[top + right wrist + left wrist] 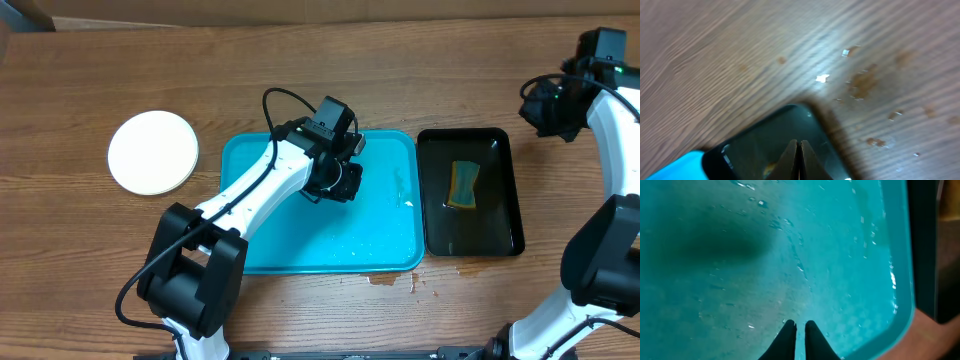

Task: Clean dirty plates on tray and stack at the side

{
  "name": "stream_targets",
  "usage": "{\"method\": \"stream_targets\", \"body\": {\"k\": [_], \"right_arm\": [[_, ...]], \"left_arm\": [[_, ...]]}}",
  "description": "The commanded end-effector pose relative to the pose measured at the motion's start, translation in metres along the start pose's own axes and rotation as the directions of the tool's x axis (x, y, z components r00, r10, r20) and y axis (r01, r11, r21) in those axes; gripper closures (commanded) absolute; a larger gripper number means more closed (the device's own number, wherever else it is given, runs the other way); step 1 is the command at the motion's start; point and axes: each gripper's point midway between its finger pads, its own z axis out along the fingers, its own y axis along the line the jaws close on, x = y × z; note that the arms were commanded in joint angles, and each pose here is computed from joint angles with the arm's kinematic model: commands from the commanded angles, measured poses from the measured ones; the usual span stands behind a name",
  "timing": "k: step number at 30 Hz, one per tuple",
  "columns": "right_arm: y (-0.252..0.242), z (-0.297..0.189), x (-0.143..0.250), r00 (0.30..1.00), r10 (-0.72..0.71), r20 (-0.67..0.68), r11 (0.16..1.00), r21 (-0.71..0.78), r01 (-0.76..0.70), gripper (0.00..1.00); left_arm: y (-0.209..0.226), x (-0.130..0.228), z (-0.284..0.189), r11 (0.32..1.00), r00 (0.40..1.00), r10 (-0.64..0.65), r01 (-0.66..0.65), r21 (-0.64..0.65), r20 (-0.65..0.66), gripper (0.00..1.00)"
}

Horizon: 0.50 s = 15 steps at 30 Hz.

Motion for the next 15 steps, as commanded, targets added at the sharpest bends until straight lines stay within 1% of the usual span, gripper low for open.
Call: {"method": "stream_targets", "body": {"k": [1, 11, 15], "right_arm": [[-0.015, 0.015, 0.006, 0.998, 0.058, -0.03, 0.997, 0.062, -0.056, 0.96], [-0.031, 0.067, 0.026, 0.984, 0.086, -0.156, 0.99, 0.128, -0.066, 0.96], [-0.033, 0.075, 0.03, 0.98, 0.092, -0.175, 0.988, 0.137, -0.069, 0.96]], "left_arm": [[0.011, -0.003, 0.003, 0.996, 0.998, -0.052, 0.054, -0.069, 0.026, 0.91], [0.011, -0.005, 0.003, 0.996, 0.998, -0.052, 0.055, -0.068, 0.033, 0.89], [0.01, -0.005, 0.003, 0.996, 0.998, -0.052, 0.055, -0.068, 0.033, 0.89]]}}
